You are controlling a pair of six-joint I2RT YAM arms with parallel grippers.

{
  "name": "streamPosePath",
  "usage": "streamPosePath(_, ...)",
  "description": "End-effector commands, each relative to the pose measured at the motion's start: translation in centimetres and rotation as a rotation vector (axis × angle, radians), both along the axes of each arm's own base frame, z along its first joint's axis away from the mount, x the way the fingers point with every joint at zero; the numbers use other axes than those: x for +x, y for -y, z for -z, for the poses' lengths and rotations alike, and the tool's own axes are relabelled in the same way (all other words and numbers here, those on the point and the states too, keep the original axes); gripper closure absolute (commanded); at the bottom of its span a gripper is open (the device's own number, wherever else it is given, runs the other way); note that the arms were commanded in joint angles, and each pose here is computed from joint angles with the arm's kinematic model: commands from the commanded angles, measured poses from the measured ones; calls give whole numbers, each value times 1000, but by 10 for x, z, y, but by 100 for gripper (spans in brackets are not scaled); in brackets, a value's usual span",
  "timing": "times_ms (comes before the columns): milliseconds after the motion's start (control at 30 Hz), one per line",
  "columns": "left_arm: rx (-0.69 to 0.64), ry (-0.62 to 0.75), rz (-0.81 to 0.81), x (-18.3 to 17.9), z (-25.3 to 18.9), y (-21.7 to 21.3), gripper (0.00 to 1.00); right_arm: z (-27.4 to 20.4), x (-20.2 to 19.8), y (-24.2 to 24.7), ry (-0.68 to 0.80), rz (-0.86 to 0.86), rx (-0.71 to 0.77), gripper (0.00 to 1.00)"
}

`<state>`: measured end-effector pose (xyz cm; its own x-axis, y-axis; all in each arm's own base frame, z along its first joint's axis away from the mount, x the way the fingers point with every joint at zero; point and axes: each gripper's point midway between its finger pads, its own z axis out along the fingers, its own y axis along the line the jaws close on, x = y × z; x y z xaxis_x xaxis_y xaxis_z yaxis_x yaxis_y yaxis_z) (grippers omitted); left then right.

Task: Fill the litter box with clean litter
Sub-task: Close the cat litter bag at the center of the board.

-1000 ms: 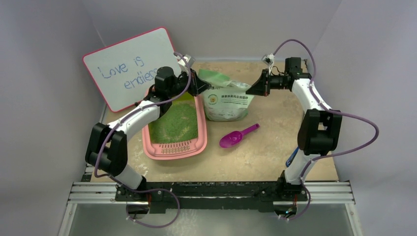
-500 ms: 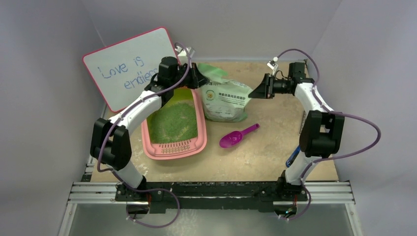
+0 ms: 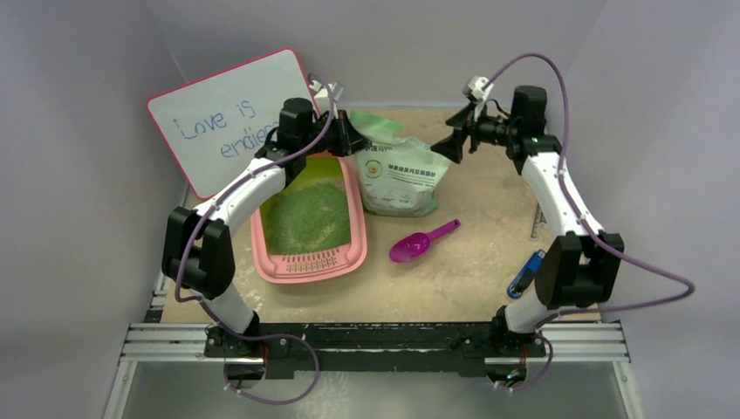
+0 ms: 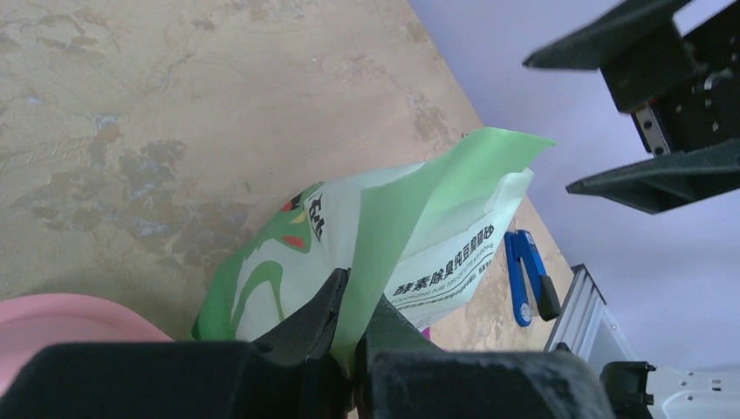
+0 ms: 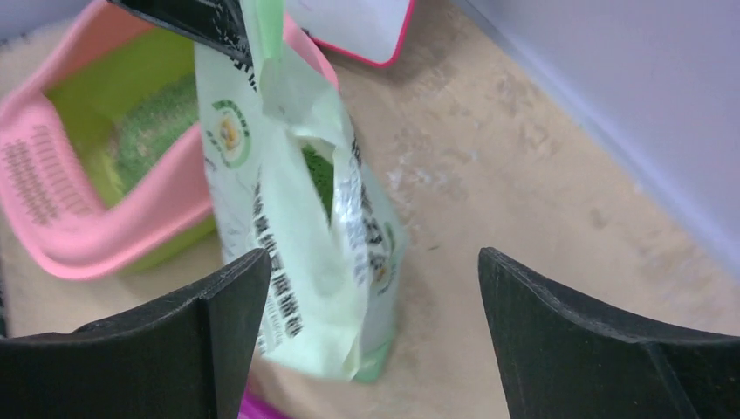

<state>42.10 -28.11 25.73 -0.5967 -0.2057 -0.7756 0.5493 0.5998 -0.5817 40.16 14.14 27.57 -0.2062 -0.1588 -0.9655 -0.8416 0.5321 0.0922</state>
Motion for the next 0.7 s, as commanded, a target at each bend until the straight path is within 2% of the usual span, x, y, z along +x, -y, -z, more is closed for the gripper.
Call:
streamPosePath(0, -89, 193, -15, 11, -75, -11, 100, -12, 10, -40, 242, -228, -184, 10)
streamPosePath(200, -81, 198, -7, 8, -77, -12, 100, -15, 2, -68, 303, -380, -144, 8)
streamPosePath(333, -75, 201, 0, 5, -75, -12, 100, -1, 11, -78, 286, -390, -204, 7)
streamPosePath(433, -78, 203, -1, 5, -76, -12, 100, 8, 11, -81, 243, -430, -210, 11)
streamPosePath(600, -86, 218, -1, 5, -82, -12, 100, 25, -2, -86, 163, -481, -204, 24)
streamPosePath(667, -90, 225, 3, 4, -84, -12, 100, 30, -6, -87, 129, -476, -181, 26)
